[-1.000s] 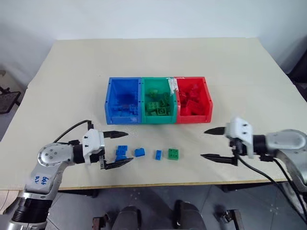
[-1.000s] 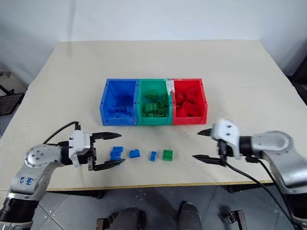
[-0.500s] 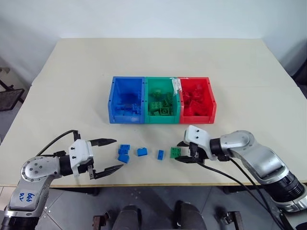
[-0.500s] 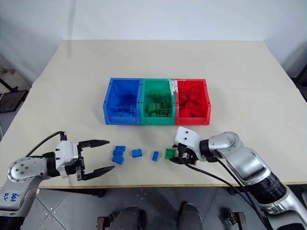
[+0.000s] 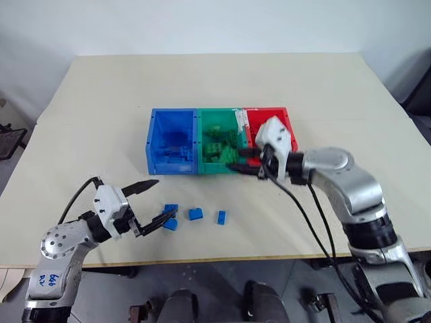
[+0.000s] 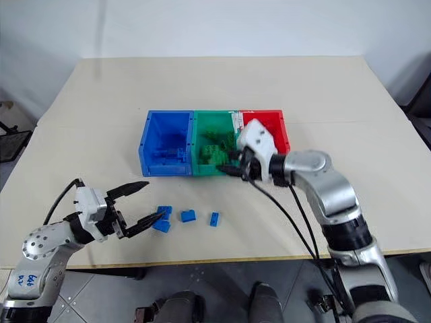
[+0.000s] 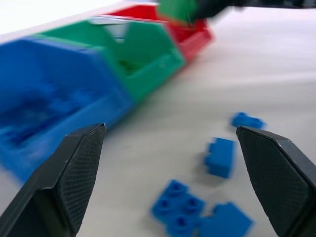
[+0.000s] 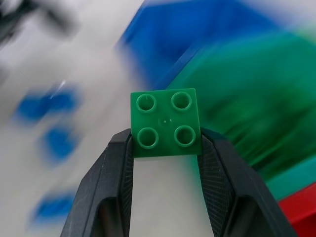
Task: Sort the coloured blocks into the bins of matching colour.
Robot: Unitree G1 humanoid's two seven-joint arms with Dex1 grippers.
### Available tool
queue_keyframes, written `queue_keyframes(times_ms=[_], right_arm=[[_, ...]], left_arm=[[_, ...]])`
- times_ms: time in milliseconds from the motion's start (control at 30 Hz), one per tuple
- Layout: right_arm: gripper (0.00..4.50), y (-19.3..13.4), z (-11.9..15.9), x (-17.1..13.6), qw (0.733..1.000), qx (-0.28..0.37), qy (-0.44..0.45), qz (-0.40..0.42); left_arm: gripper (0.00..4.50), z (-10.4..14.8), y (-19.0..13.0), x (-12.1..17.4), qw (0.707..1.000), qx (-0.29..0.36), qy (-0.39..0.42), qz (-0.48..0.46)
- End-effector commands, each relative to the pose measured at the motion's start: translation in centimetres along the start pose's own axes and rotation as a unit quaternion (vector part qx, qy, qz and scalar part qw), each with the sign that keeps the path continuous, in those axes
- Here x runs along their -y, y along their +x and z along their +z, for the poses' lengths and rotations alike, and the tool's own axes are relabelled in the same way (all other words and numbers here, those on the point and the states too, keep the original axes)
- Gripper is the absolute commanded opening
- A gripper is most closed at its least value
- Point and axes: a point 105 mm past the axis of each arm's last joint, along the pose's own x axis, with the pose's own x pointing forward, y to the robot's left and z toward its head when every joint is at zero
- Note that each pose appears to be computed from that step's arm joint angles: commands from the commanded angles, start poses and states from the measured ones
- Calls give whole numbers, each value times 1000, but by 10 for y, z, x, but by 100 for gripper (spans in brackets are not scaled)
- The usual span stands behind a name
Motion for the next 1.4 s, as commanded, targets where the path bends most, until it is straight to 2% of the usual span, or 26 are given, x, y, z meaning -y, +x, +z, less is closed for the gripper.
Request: queue_keyframes(times_ms=[33, 67, 200, 367, 400, 467, 667, 767, 800, 867, 967, 1067, 1233, 1400], right_arm=[[145, 11, 12, 29, 997, 23, -17, -70], [145, 14, 13, 34, 997, 25, -16, -77], [273, 27, 15, 35, 997, 37, -24, -58], [437, 14, 14, 34, 996, 68, -50, -26], [444, 8, 10, 30, 996, 68, -62, -12], [444, -2, 4, 20, 993, 69, -97, 19], [444, -63, -25, -18, 987, 77, -89, 107], [444, -109, -55, -34, 991, 25, -76, 111], [444, -124, -68, -38, 989, -11, -90, 113], [444, -138, -80, -46, 985, -49, -110, 124], [444, -156, -83, -39, 994, -41, -75, 67], [444, -175, -94, -31, 995, -65, -67, 23], [444, -158, -89, -38, 995, -70, -58, 43], [444, -107, -61, -52, 993, -70, -15, 90]], left_arm=[[450, 5, -16, -13, 998, 7, 0, 54], [450, 4, -19, -15, 998, 4, 0, 61], [450, 4, -28, -16, 998, -11, -1, 67], [450, 3, -35, -31, 995, -33, 4, 90], [450, 2, -36, -32, 995, -33, 3, 89], [450, 1, -35, -33, 996, -35, 0, 85], [450, 0, -31, -35, 998, -38, 4, 50], [450, 0, -17, -22, 998, -44, 27, -19], [450, 1, -11, -17, 998, -43, 29, -40], [450, 1, -6, -13, 997, -39, 30, -59], [450, 1, 4, 2, 992, -42, 32, -113], [450, 2, 18, 25, 983, -35, 30, -180], [450, -1, 21, 21, 981, -37, 45, -185], [450, -6, 11, 9, 984, -51, 44, -163]])
